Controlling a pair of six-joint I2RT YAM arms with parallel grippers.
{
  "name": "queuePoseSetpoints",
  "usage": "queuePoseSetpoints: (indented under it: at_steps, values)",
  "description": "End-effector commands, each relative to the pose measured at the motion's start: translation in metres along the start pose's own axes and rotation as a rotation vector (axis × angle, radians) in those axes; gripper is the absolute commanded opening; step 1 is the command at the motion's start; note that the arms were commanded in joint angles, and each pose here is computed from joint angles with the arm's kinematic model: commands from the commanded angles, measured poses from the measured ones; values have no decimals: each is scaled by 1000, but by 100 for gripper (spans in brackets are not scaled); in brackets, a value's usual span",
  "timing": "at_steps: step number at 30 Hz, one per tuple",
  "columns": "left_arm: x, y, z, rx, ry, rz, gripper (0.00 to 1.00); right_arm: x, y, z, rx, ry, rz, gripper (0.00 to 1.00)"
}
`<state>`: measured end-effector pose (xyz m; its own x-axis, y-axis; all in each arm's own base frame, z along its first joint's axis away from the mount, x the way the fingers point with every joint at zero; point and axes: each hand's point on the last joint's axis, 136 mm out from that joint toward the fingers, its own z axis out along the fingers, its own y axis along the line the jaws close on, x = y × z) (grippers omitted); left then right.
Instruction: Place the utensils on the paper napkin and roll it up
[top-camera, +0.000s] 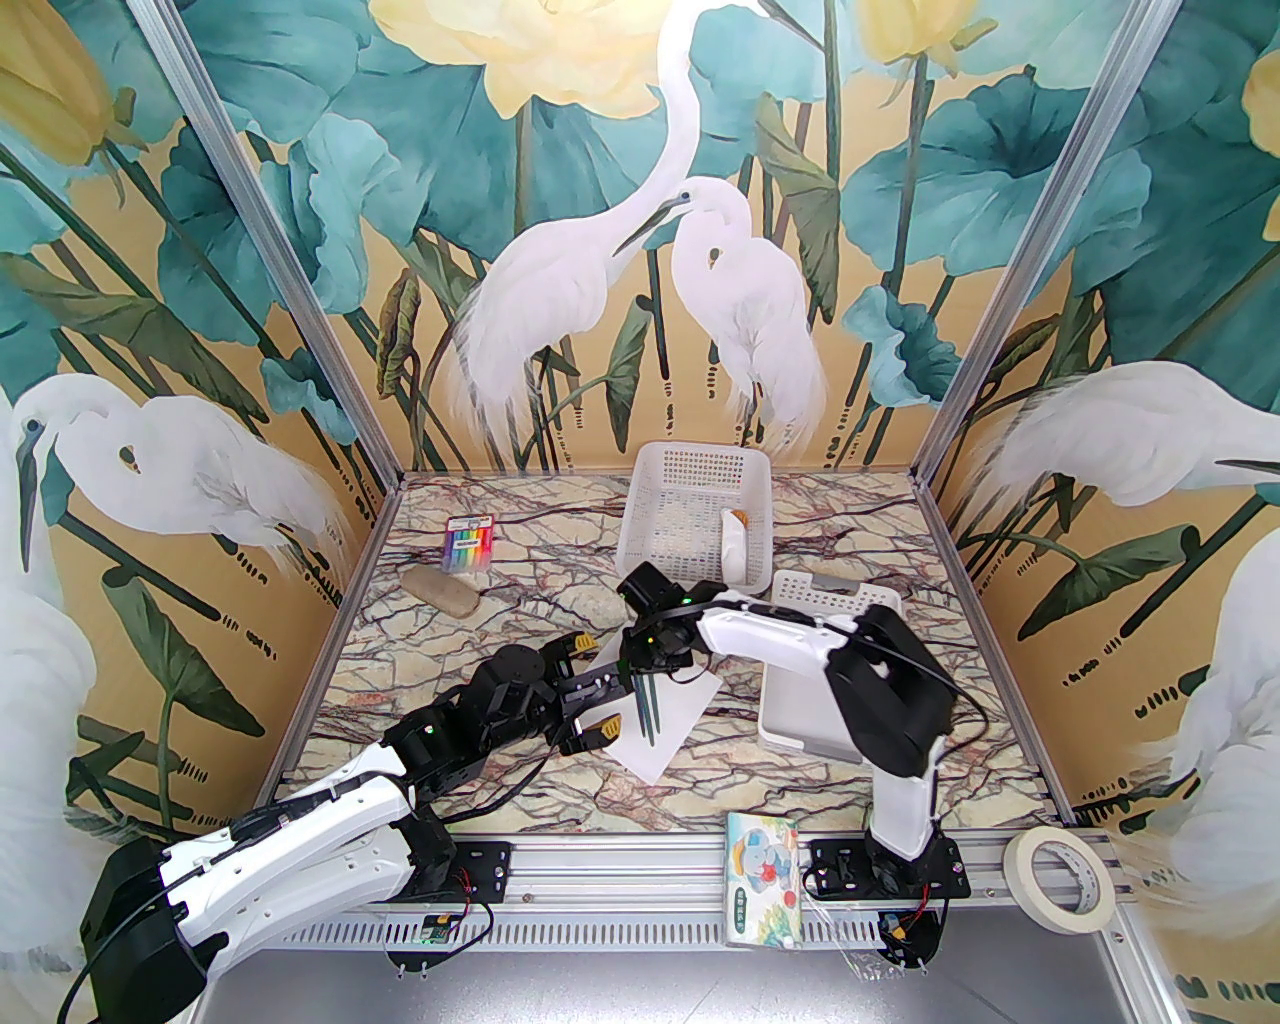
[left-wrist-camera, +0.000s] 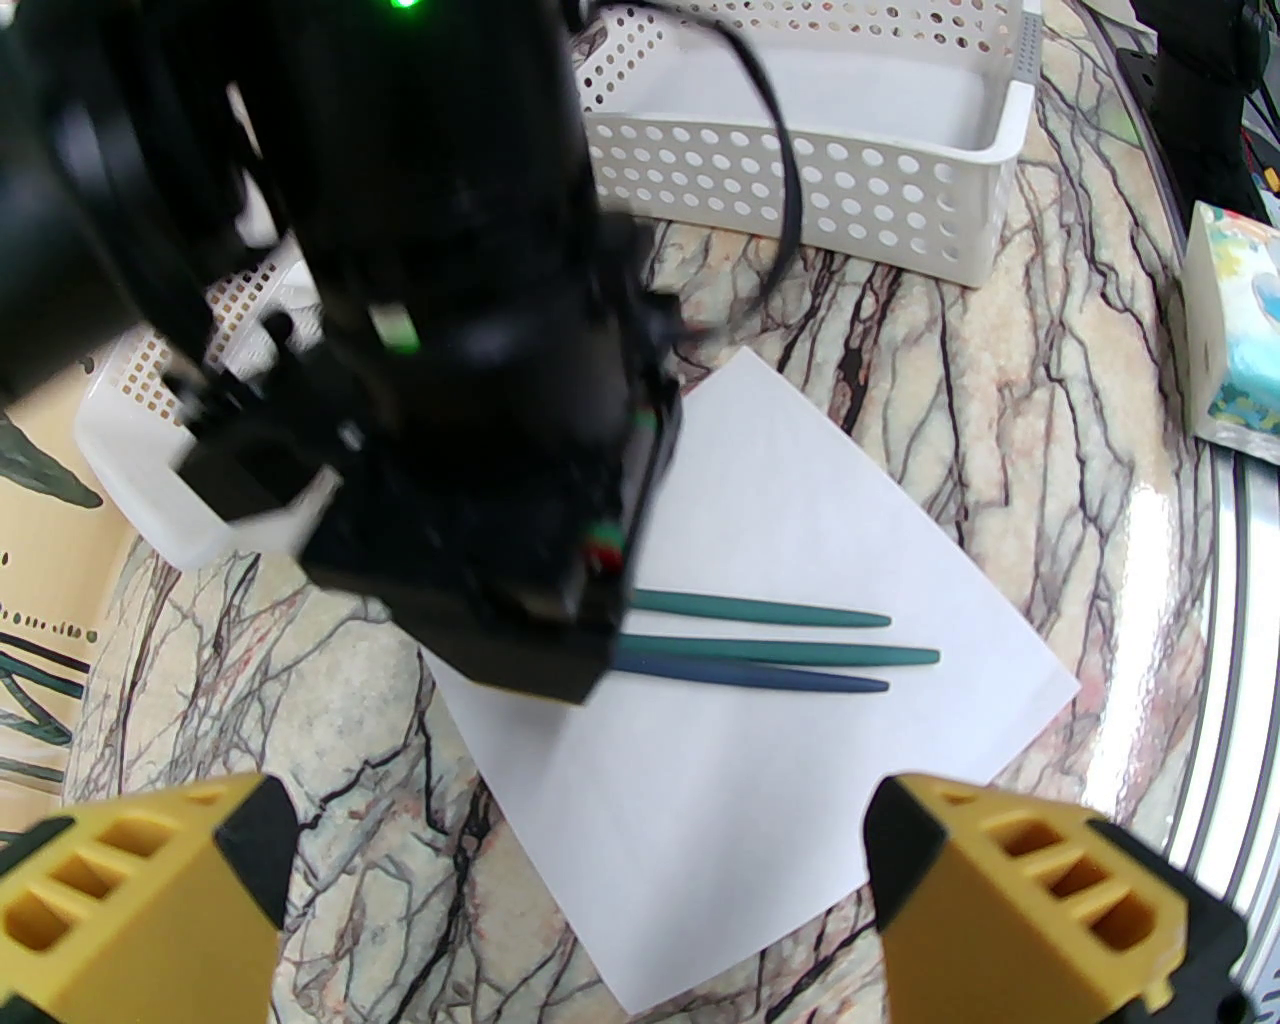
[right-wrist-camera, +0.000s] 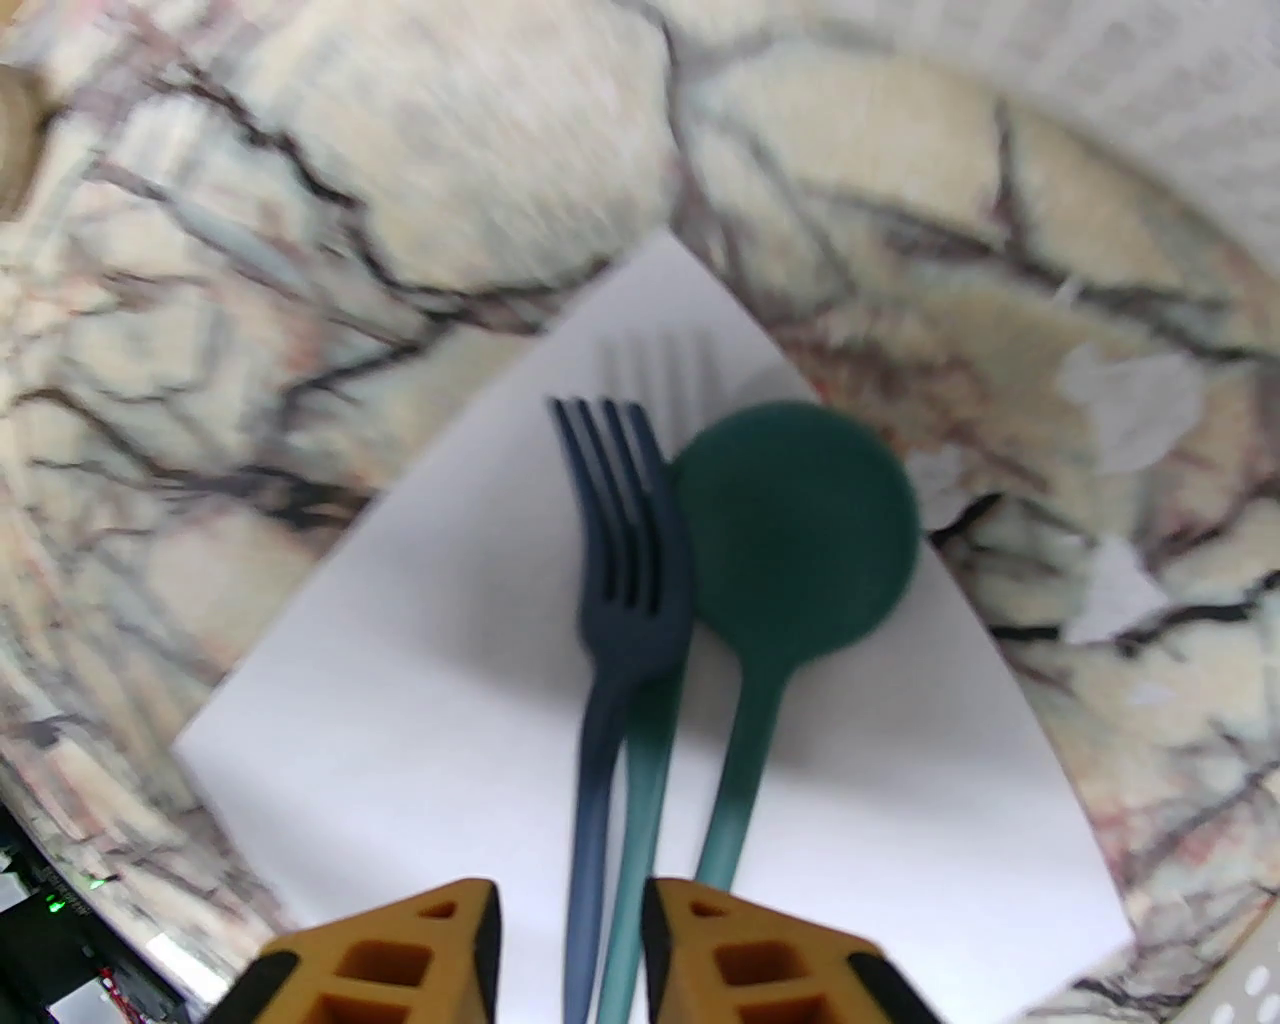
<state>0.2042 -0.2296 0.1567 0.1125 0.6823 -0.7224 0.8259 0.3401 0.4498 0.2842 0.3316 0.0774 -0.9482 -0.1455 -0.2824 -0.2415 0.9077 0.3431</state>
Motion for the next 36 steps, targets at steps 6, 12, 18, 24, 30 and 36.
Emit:
queuePoseSetpoints:
  at_steps: [6, 12, 18, 24, 30, 36]
  values:
    - [0, -4, 0, 4, -23, -14, 100, -22, -55, -75, 100, -160, 20, 39]
    - [4, -9, 6, 29, -3, -8, 99, -31, -100, -128, 125, -319, 102, 49]
    - [13, -20, 12, 78, 45, 14, 99, -28, -130, -161, 119, -445, 175, 62]
    - [24, -37, 17, 147, 119, 52, 97, -18, -158, -182, 128, -547, 254, 80]
    - [33, -56, 24, 220, 207, 92, 93, -6, -178, -196, 133, -627, 304, 99]
    - [45, -79, 32, 270, 311, 158, 90, 5, -190, -199, 168, -640, 318, 99]
